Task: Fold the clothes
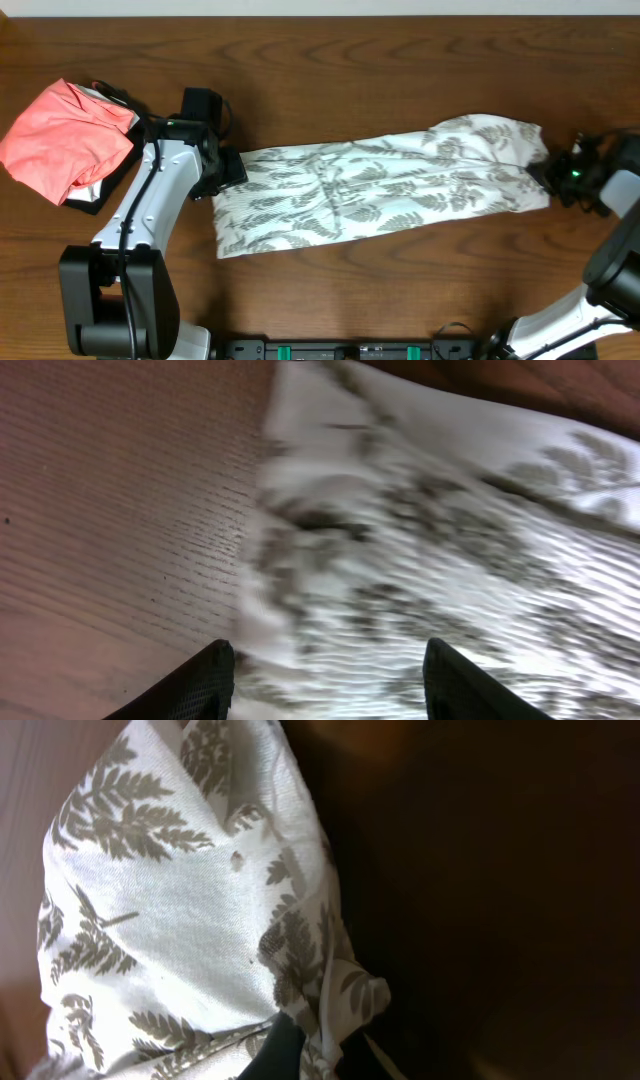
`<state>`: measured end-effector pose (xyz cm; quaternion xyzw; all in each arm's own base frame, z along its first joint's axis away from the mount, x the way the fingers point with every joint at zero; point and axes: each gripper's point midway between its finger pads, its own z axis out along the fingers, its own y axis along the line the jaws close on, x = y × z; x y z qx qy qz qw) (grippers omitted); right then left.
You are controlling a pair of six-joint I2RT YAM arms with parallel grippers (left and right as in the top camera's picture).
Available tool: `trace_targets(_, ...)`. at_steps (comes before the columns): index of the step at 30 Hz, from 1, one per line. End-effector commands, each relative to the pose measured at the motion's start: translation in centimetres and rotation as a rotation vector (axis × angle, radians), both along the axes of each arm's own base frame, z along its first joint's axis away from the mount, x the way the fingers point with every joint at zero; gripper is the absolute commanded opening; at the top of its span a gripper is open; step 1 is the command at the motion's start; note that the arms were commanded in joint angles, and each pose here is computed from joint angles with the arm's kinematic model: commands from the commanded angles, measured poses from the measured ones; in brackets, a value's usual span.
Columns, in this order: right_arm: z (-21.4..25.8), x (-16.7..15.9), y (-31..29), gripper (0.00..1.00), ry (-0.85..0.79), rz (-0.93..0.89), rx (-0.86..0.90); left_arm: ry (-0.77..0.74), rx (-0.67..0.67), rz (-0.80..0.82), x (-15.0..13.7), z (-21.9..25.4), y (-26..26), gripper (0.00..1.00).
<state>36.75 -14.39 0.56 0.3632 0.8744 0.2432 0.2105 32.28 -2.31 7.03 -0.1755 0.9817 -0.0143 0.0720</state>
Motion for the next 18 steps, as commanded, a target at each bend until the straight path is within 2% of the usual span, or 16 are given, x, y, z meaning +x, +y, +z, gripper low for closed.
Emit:
trace_targets(1, -0.1, -1.6, -3.6, 0.01, 0.037, -0.106, -0.015, -0.024, 0.001, -0.008, 0.4, 0.8, 0.0, 0.61)
trace_targets(10, -1.0, -6.3, -8.1, 0.01, 0.126, -0.27, 0.004, -0.028, 0.001, -0.008, 0.5, 0.8, 0.0, 0.61)
trace_targets(12, -1.0, -6.4, -8.3, 0.18, 0.124, -0.277, 0.004, -0.031, 0.001, -0.008, 0.6, 0.8, 0.0, 0.61)
trace_targets(13, -1.0, -6.4, -8.3, 0.33, 0.122, -0.277, 0.003, -0.034, 0.0, -0.008, 0.6, 0.9, 0.0, 0.61)
trace_targets(14, -0.9, -6.2, -8.2, 0.43, 0.119, -0.274, 0.003, -0.036, 0.0, -0.008, 0.7, 0.9, 0.0, 0.61)
trace_targets(15, -0.9, -6.2, -8.1, 0.49, 0.118, -0.27, 0.003, -0.036, 0.0, -0.008, 0.7, 0.9, 0.0, 0.61)
trace_targets(18, -1.0, -5.7, -7.6, 0.55, 0.115, -0.242, -0.008, -0.037, 0.0, -0.008, 0.7, 0.9, 0.0, 0.61)
